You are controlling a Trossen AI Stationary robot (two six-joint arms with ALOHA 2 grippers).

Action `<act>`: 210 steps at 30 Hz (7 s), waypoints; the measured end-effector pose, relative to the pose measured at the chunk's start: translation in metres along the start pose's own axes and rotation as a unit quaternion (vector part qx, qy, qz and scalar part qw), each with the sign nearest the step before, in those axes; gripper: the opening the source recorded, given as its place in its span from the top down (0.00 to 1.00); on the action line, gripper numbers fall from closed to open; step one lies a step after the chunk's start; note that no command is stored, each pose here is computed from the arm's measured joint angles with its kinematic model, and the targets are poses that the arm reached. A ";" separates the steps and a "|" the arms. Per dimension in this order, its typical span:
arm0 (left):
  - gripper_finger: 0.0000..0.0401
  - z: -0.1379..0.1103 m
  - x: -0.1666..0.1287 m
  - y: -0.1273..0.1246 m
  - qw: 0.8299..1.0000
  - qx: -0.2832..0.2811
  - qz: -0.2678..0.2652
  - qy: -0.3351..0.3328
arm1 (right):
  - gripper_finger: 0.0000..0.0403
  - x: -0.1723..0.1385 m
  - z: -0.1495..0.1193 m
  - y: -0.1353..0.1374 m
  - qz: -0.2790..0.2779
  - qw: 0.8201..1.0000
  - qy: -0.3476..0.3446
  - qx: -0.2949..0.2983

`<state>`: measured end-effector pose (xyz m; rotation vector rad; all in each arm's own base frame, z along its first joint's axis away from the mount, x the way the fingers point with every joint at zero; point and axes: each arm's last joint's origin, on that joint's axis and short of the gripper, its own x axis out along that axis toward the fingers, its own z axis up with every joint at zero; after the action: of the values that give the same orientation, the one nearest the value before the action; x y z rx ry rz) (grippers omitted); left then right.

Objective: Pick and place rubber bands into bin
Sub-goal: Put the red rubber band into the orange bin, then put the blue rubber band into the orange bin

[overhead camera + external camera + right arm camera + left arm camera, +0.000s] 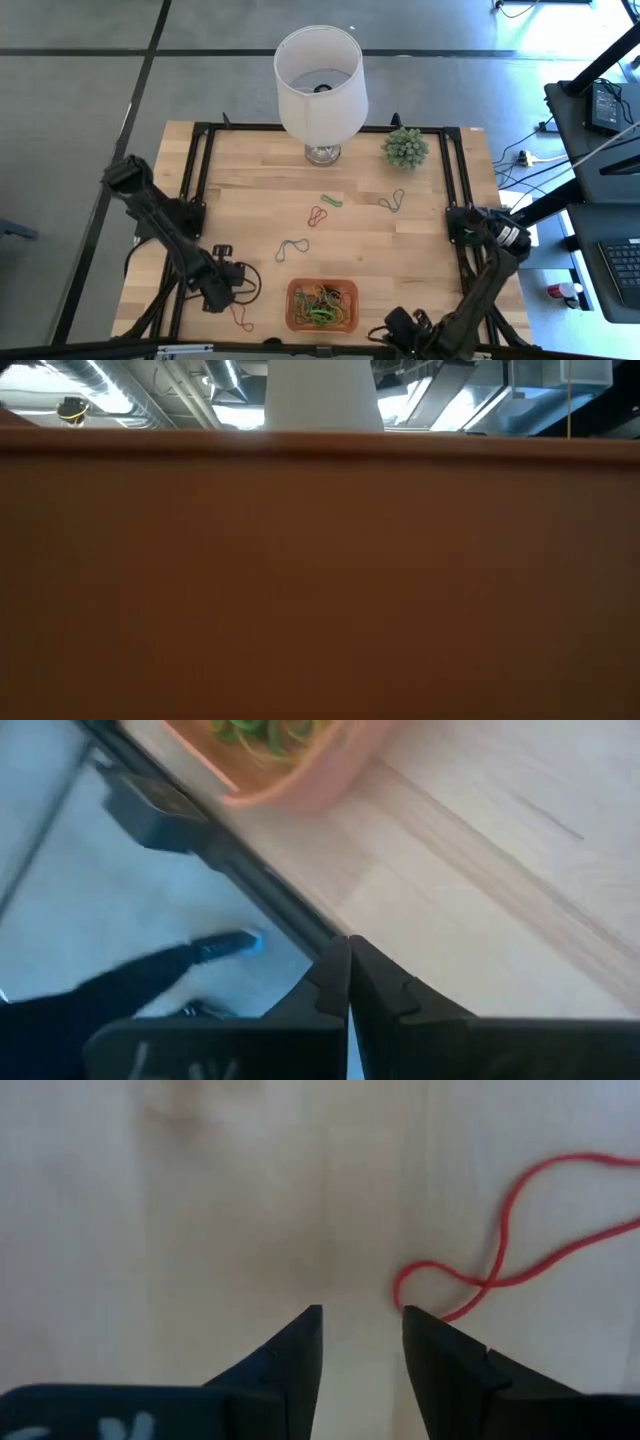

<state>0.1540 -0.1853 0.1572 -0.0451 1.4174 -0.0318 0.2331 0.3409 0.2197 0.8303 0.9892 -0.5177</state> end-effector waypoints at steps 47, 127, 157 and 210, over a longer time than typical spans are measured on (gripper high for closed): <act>1.00 0.117 -0.191 -0.049 0.954 0.187 0.081 -0.222 | 0.98 -0.004 -0.008 -0.001 0.013 0.997 0.003 -0.074; 1.00 0.049 -0.085 0.181 0.962 0.096 -0.067 -0.247 | 0.79 0.004 0.283 -0.119 -0.338 0.903 -0.074 0.255; 0.99 0.023 -0.071 0.182 0.958 0.096 -0.048 -0.266 | 0.74 0.081 0.266 -0.266 -0.219 0.883 -0.034 0.413; 0.99 0.029 -0.075 0.181 0.951 0.038 -0.065 -0.301 | 1.00 0.050 0.132 0.074 -0.065 0.995 0.018 0.068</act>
<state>0.1706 0.0000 0.2262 -0.0778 0.7986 -0.1682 0.3780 0.2774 0.2413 0.9025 1.0544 -0.6904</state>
